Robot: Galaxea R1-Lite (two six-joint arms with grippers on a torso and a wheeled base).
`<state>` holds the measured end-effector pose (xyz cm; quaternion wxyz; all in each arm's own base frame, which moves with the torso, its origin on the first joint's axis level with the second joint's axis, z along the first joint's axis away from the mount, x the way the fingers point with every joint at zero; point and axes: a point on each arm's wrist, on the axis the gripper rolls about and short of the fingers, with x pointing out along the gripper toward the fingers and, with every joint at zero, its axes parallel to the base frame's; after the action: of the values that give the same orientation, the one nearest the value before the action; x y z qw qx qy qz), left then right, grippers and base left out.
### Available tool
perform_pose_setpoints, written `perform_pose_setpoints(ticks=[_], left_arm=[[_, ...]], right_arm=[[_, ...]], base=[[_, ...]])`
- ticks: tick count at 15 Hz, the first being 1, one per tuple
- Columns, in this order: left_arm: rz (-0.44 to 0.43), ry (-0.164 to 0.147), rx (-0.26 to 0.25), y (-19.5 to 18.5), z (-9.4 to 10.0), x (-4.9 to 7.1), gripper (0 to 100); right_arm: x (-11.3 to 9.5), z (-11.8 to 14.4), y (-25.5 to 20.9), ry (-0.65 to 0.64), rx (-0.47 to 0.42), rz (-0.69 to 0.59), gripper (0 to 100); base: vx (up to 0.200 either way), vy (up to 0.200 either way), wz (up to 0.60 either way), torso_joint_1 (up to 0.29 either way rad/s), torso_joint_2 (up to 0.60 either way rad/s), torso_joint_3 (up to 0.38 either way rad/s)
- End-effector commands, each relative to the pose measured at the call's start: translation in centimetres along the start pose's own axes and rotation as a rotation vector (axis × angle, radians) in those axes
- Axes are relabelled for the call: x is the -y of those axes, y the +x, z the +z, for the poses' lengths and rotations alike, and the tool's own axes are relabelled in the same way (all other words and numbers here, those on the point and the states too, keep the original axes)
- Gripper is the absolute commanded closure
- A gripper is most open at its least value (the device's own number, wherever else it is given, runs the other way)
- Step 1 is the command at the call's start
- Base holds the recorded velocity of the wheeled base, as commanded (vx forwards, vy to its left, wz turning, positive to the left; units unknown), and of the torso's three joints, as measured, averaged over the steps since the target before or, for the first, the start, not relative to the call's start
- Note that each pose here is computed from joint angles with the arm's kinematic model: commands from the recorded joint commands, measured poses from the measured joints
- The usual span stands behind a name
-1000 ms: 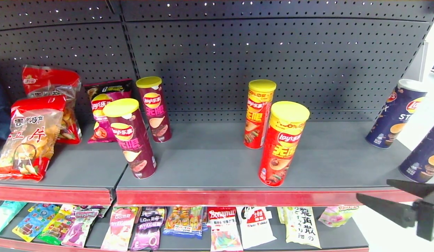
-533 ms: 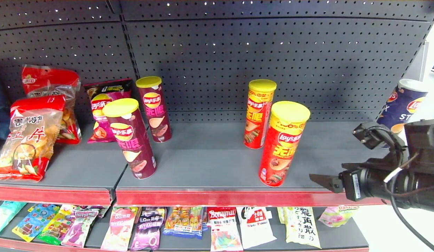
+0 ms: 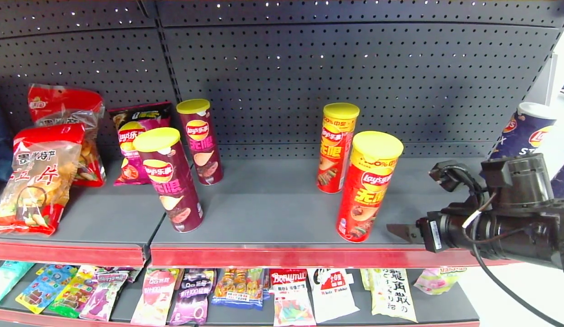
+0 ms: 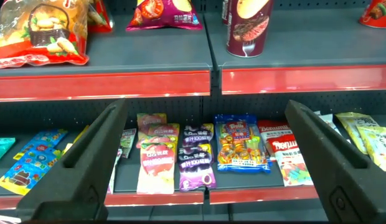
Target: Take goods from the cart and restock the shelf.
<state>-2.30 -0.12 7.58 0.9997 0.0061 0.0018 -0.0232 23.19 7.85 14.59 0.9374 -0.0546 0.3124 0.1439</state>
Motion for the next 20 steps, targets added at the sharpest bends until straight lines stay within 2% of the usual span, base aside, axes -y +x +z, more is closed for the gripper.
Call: perform_pose_setpoints(ticks=[1,20], left_arm=[[0.000,0.000,0.001,0.0,0.0,0.0,0],[0.000,0.000,0.001,0.0,0.0,0.0,0]], right_arm=[[0.0,0.0,1.0,0.000,-0.008,0.000,0],[-0.8,1.0,4.1,-0.045,-0.015,0.004,0]], base=[[0.000,0.000,0.00,0.000,0.00,0.000],[0.000,0.000,0.00,0.000,0.00,0.000]])
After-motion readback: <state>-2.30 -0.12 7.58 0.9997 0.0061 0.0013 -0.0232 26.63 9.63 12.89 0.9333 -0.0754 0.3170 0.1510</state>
